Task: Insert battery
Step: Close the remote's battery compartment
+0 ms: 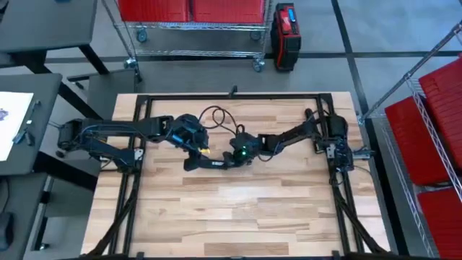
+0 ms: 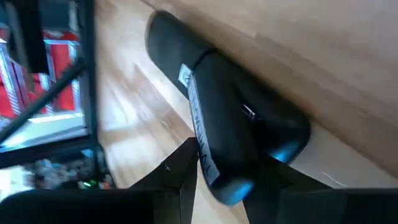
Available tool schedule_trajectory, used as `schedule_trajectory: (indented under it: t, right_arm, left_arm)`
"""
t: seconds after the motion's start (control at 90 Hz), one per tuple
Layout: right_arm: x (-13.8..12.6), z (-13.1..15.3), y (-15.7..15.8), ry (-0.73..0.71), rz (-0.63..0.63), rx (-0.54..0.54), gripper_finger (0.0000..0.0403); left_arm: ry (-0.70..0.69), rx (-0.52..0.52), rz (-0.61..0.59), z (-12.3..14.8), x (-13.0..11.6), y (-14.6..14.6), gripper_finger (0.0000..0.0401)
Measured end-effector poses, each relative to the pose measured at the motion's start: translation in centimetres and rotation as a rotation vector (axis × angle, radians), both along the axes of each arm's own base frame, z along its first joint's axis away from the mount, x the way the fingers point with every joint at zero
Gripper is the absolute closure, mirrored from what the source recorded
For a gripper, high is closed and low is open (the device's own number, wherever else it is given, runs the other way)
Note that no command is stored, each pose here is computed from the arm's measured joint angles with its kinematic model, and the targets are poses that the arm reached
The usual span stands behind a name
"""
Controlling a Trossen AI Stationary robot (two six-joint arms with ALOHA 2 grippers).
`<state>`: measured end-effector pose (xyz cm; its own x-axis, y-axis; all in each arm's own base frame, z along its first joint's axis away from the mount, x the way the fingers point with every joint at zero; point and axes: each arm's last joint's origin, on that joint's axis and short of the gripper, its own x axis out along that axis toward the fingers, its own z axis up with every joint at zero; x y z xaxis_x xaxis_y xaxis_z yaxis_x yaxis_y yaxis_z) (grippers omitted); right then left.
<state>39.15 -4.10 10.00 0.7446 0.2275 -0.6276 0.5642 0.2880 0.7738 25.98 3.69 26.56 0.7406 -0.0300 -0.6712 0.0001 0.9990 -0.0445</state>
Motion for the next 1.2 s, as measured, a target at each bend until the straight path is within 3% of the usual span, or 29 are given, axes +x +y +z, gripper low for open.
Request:
schedule_trajectory:
  t: [0.378,0.978,1.2]
  right_arm:
    - [0.1,0.8,-0.8,0.021,0.006,-0.008,0.0308]
    - [1.3,2.5,-1.7,0.023,-0.050,0.086,0.0308]
    - [1.3,2.5,-2.0,0.015,-0.025,0.041,0.0306]
  left_arm:
    - [0.001,-0.001,0.001,0.0,0.0,0.0,0.0222]
    - [0.001,-0.001,0.001,0.0,0.0,0.0,0.0222]
    - [0.001,-0.001,0.000,0.0,0.0,0.0,0.0222]
